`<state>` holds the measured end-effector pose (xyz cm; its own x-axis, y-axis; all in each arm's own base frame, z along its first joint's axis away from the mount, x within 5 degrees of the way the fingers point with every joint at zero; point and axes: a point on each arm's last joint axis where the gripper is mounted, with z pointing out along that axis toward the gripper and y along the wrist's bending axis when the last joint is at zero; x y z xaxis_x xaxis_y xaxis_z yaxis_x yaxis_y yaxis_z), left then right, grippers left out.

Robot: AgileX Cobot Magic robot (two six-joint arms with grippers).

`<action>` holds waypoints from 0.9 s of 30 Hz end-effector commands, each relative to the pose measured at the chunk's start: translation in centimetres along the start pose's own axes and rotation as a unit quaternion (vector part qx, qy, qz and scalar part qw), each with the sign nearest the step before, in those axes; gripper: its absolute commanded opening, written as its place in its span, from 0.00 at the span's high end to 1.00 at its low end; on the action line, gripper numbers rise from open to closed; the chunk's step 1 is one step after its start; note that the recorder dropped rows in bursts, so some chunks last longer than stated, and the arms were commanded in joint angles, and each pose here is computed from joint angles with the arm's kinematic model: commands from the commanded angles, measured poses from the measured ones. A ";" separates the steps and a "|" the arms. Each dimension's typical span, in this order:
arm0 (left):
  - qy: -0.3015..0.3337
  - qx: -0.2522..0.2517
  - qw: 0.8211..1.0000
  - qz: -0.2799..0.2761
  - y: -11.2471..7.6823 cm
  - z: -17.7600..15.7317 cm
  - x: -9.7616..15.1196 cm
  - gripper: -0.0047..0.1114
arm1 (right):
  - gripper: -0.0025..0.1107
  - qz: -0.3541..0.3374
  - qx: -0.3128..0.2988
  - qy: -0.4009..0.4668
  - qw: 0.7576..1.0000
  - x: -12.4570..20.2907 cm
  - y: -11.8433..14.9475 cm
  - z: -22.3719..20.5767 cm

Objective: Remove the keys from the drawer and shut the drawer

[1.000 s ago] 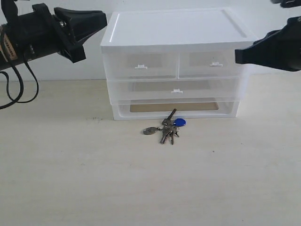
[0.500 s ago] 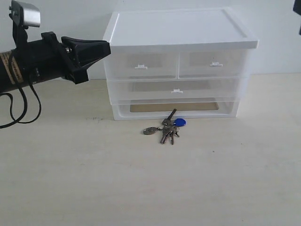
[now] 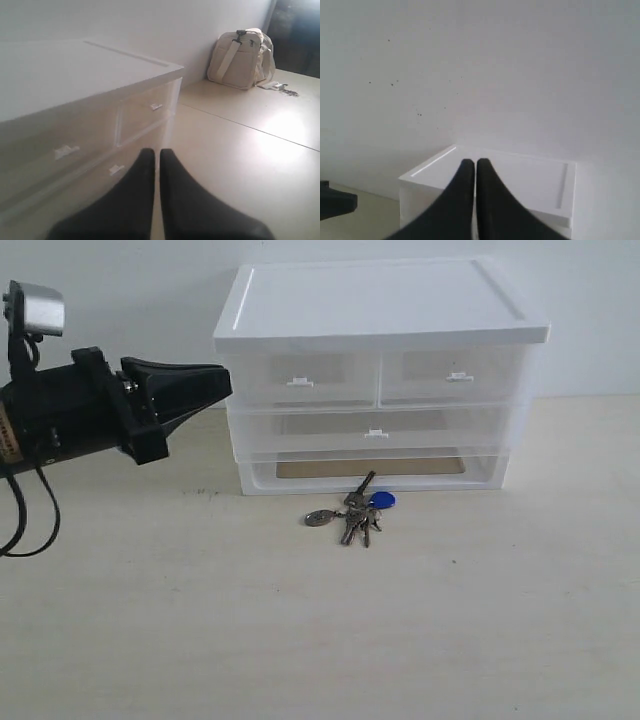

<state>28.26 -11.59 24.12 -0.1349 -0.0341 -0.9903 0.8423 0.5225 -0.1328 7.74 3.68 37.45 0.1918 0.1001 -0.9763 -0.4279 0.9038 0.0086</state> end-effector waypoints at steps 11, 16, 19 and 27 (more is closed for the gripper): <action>-0.076 -0.040 0.993 0.078 -7.9 -7.4 -3.3 0.92 | 0.98 -0.014 -0.072 -0.013 0.997 -0.2 1.5 -1.5; -0.138 -0.068 0.983 0.101 -11.1 -10.7 -4.1 0.92 | 0.98 -0.017 -0.064 -0.039 0.997 -0.3 1.5 -3.0; -0.163 -0.094 0.976 0.111 -12.5 -12.5 -4.0 0.92 | 0.98 -0.018 -0.061 -0.062 0.996 -0.6 1.6 -4.1; -0.230 -0.111 0.954 0.157 -16.1 -16.3 -2.8 0.92 | 0.98 -0.026 -0.094 -0.098 0.990 -1.2 2.5 -6.2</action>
<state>7.84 -6.48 30.09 0.3544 -0.1732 -0.9189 0.6859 0.7161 0.1295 1.49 3.07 37.44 0.3689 0.1478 -0.9176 -0.5422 0.8361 -0.0833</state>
